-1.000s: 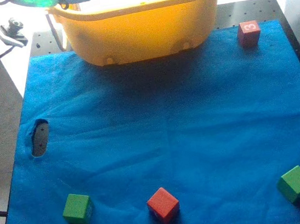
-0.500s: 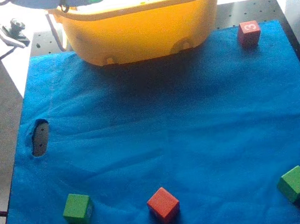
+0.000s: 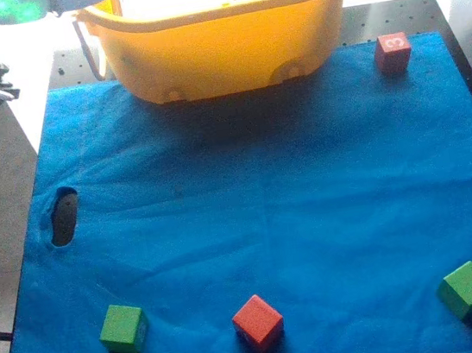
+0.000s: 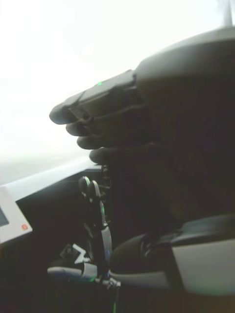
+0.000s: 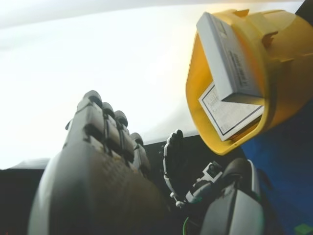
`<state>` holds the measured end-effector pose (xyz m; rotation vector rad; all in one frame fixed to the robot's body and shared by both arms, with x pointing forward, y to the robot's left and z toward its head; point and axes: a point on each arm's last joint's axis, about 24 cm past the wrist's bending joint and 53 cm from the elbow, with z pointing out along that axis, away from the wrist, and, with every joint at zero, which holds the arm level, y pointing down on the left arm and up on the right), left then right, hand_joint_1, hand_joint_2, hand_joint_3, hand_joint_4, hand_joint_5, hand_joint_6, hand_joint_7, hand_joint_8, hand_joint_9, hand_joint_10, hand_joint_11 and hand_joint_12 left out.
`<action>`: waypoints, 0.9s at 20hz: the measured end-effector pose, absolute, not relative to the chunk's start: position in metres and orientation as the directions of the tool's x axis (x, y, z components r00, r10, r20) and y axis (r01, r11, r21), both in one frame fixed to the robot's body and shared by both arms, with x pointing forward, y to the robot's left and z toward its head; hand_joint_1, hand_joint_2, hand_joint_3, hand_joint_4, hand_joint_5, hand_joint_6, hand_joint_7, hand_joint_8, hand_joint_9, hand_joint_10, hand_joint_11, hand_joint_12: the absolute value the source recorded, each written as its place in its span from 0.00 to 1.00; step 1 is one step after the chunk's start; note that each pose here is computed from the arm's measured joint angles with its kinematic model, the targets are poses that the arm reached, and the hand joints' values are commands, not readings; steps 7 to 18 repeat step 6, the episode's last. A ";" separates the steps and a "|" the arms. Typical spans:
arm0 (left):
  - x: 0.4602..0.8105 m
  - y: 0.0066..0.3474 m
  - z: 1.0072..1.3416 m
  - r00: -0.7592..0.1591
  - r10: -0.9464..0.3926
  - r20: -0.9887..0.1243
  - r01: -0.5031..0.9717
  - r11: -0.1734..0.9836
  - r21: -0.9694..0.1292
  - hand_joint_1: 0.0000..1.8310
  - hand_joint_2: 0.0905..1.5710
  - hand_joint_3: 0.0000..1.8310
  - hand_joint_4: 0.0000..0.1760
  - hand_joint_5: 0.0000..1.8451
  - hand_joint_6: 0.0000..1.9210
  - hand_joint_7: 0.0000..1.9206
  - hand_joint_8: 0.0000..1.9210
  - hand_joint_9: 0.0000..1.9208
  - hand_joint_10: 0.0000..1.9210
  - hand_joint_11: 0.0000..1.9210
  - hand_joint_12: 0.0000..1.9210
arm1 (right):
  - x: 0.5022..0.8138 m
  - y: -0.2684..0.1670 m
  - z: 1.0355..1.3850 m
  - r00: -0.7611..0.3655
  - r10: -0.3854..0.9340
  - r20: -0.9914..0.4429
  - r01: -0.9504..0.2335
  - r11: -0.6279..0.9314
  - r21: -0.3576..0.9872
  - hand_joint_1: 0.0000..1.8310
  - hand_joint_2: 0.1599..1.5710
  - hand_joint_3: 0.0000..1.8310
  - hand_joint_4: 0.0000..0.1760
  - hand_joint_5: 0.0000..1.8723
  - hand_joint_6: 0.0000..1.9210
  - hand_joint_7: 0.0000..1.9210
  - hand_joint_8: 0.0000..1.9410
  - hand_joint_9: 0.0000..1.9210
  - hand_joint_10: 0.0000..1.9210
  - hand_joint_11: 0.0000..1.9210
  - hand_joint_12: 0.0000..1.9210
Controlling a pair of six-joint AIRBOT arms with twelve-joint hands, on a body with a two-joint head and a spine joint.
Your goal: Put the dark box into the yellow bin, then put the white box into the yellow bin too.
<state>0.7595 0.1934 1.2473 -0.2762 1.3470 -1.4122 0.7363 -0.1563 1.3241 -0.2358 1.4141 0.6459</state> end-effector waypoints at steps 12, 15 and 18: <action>0.741 0.224 1.253 -0.314 -0.810 -0.495 0.542 0.276 -0.794 0.48 0.51 0.00 0.55 0.18 0.00 0.16 0.00 0.12 0.00 0.10 0.00 | 0.711 -0.160 1.339 0.057 0.301 -0.952 -0.576 0.789 0.215 0.40 0.40 0.00 1.00 0.00 0.00 0.06 0.01 0.02 0.00 0.01 0.00; 0.741 0.224 1.253 -0.314 -0.810 -0.495 0.542 0.276 -0.794 0.48 0.51 0.00 0.55 0.18 0.00 0.16 0.00 0.12 0.00 0.10 0.00 | 0.711 -0.160 1.339 0.057 0.301 -0.952 -0.576 0.789 0.215 0.40 0.40 0.00 1.00 0.00 0.00 0.06 0.01 0.02 0.00 0.01 0.00; 0.741 0.224 1.253 -0.314 -0.810 -0.495 0.542 0.276 -0.794 0.48 0.51 0.00 0.55 0.18 0.00 0.16 0.00 0.12 0.00 0.10 0.00 | 0.711 -0.160 1.339 0.057 0.301 -0.952 -0.576 0.789 0.215 0.40 0.40 0.00 1.00 0.00 0.00 0.06 0.01 0.02 0.00 0.01 0.00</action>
